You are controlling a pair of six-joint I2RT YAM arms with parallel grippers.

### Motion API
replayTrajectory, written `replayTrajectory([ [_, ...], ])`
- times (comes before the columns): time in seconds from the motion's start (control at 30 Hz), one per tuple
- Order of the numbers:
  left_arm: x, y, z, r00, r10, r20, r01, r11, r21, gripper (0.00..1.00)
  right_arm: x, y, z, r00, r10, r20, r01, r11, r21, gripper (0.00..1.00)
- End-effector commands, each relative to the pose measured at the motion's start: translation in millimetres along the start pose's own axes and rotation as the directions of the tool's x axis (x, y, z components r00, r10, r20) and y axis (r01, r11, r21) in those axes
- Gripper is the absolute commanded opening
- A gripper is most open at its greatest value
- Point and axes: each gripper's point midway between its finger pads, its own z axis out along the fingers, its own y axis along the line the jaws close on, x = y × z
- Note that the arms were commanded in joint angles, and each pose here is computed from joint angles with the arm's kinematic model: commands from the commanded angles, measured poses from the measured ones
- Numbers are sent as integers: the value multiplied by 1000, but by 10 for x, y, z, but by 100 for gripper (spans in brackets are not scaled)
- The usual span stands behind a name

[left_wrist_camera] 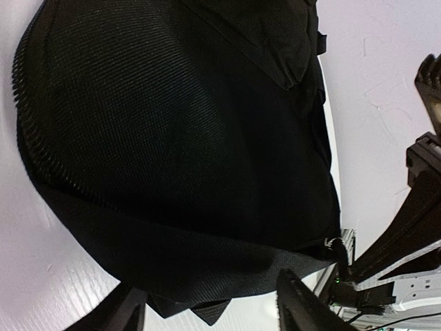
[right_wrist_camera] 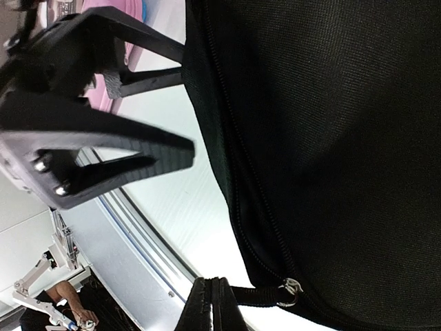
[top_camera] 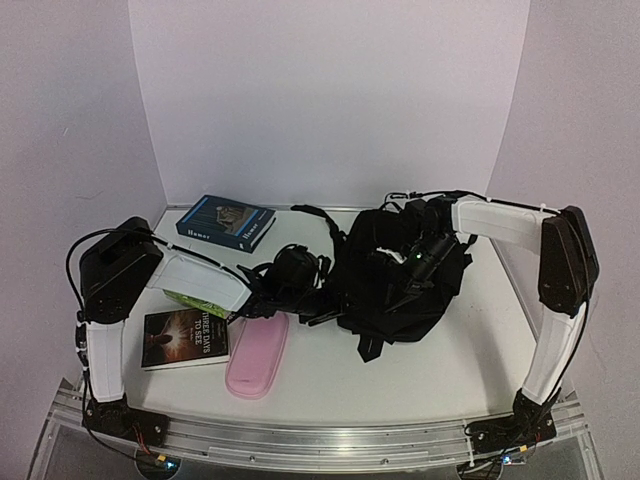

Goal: Pack the student bag
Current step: Unzip the student bag at the center of the board.

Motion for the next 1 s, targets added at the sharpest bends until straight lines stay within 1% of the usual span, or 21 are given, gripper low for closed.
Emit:
replayTrajectory([
  [0.0, -171, -140, 44, 998, -27, 50, 26, 999, 24, 60, 54, 64, -106, 1000, -17, 15, 17, 1000, 9, 0],
  [0.03, -176, -119, 43, 998, -32, 53, 31, 999, 19, 56, 70, 66, -117, 1000, -22, 17, 22, 1000, 13, 0],
  [0.07, -187, -98, 33, 998, -35, 57, 34, 999, 15, 49, 88, 62, -122, 1000, -24, 17, 24, 1000, 18, 0],
  [0.13, -219, -45, -6, 997, -46, 65, 46, 999, 7, 30, 131, 50, -145, 999, -35, 19, 34, 999, 36, 0],
  [0.2, -259, 30, -67, 996, -59, 74, 59, 998, -3, 16, 186, 3, -171, 999, -42, 19, 41, 997, 68, 0],
  [0.3, -321, 169, -177, 994, -70, 86, 73, 997, -31, 2, 248, -104, -225, 999, -33, 24, 30, 994, 104, 0],
  [0.37, -413, 257, -282, 992, -75, 106, 81, 995, -50, 0, 290, -194, -288, 999, -10, 37, 6, 993, 115, 0],
  [0.5, -617, 437, -496, 986, -80, 148, 93, 992, -84, 0, 380, -426, -404, 999, 5, 51, -13, 986, 168, 0],
  [0.67, -814, 557, -627, 985, -50, 163, 71, 989, -126, 0, 488, -780, -473, 999, 22, 35, -30, 968, 248, 0],
  [0.73, -881, 562, -640, 986, -36, 163, 58, 990, -131, 0, 501, -821, -452, 999, 38, 27, -43, 970, 241, 0],
  [0.8, -905, 514, -616, 990, 5, 141, 12, 992, -123, 1, 480, -741, -424, 998, 53, 37, -59, 981, 187, 0],
  [0.83, -913, 458, -599, 991, 43, 124, -29, 993, -114, 5, 465, -698, -417, 997, 60, 41, -66, 984, 164, 0],
  [0.9, -889, 285, -598, 988, 123, 95, -116, 991, -71, 22, 426, -610, -415, 996, 71, 54, -77, 990, 121, 0],
  [0.93, -860, 192, -625, 981, 173, 93, -169, 984, -49, 39, 411, -572, -417, 996, 70, 59, -76, 992, 105, 0],
  [0.97, -820, 114, -660, 970, 225, 91, -222, 974, -41, 49, 398, -553, -418, 995, 73, 63, -79, 992, 95, 0],
])
